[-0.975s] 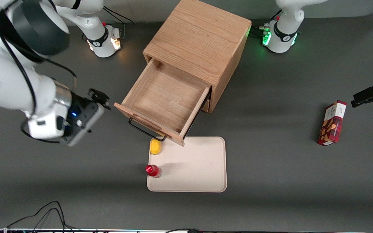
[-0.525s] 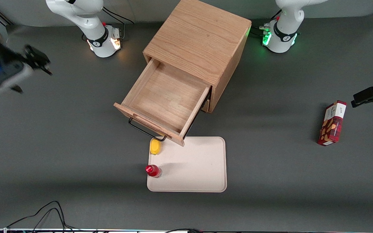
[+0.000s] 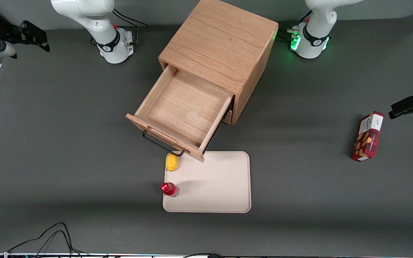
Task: Open upper drawer
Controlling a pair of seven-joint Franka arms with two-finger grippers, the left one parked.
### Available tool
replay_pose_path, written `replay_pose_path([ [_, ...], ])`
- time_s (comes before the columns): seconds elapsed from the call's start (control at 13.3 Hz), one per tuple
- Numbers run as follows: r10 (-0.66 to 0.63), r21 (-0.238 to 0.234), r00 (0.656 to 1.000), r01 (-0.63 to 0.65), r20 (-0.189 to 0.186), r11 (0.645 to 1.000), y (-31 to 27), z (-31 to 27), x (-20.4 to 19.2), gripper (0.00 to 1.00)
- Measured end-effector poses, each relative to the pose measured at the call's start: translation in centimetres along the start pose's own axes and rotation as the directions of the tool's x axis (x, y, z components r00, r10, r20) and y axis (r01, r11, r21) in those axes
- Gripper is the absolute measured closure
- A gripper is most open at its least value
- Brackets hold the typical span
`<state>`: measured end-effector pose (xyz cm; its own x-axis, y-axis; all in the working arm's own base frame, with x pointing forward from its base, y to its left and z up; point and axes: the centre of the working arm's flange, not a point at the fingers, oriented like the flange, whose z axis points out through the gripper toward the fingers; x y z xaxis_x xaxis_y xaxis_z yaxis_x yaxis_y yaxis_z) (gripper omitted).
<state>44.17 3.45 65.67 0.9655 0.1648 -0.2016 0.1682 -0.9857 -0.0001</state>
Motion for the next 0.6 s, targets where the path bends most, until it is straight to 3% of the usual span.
replay_pose_path([
  [0.22, 0.046, -0.008, 0.999, -0.046, -0.022, 0.999, -0.6, 5.2, -0.3, 0.0],
  [0.45, 0.085, -0.009, 0.994, -0.086, -0.071, 0.996, -0.7, 5.5, 0.4, 0.0],
  [0.6, 0.159, 0.001, 0.984, -0.159, -0.076, 0.987, -0.3, 5.4, 1.3, 0.0],
])
